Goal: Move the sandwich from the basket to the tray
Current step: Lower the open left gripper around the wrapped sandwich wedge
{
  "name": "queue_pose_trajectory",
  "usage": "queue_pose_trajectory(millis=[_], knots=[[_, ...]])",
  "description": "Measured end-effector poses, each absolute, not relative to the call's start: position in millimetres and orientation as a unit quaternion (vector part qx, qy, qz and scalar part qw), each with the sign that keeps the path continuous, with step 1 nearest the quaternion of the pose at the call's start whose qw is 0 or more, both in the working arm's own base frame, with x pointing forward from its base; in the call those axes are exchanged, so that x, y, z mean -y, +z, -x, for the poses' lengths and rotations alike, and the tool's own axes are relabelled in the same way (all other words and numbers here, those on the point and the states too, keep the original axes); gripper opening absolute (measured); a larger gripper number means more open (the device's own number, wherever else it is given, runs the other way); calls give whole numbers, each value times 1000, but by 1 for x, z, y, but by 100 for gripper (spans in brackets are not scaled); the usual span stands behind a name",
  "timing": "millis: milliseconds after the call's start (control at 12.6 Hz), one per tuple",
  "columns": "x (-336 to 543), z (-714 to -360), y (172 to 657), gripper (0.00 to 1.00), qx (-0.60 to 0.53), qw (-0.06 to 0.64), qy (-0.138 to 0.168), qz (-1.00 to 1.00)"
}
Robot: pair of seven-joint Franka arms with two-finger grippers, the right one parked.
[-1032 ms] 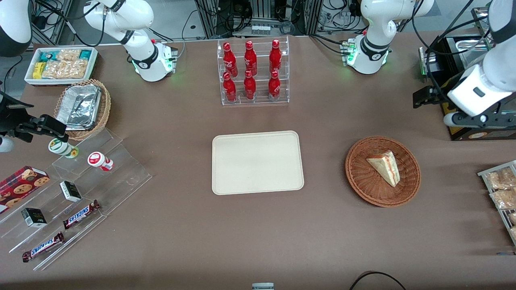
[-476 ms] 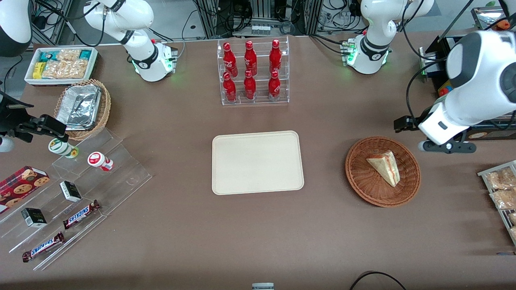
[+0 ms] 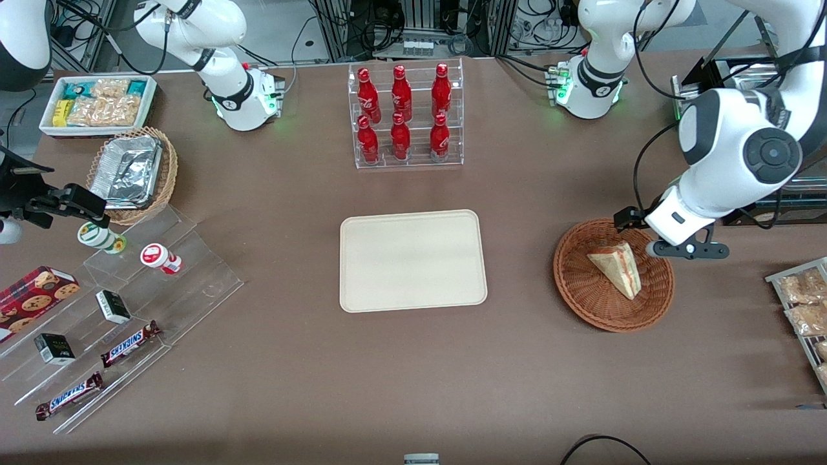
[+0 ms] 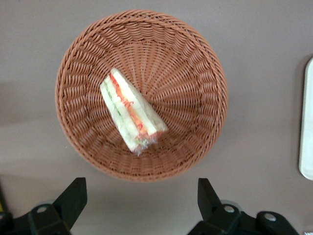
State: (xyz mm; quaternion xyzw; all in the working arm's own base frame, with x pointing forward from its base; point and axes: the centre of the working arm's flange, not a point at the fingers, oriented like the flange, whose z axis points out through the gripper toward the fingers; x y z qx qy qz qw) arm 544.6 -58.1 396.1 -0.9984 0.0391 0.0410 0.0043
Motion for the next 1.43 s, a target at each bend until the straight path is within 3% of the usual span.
queue_pose_trajectory(millis=[476,1032,1429], knots=[[48,-547,368,100,16,2,28,999],[47,-551,348,100,231,7,30,972],[33,-545,326,100,281,6,24,959]])
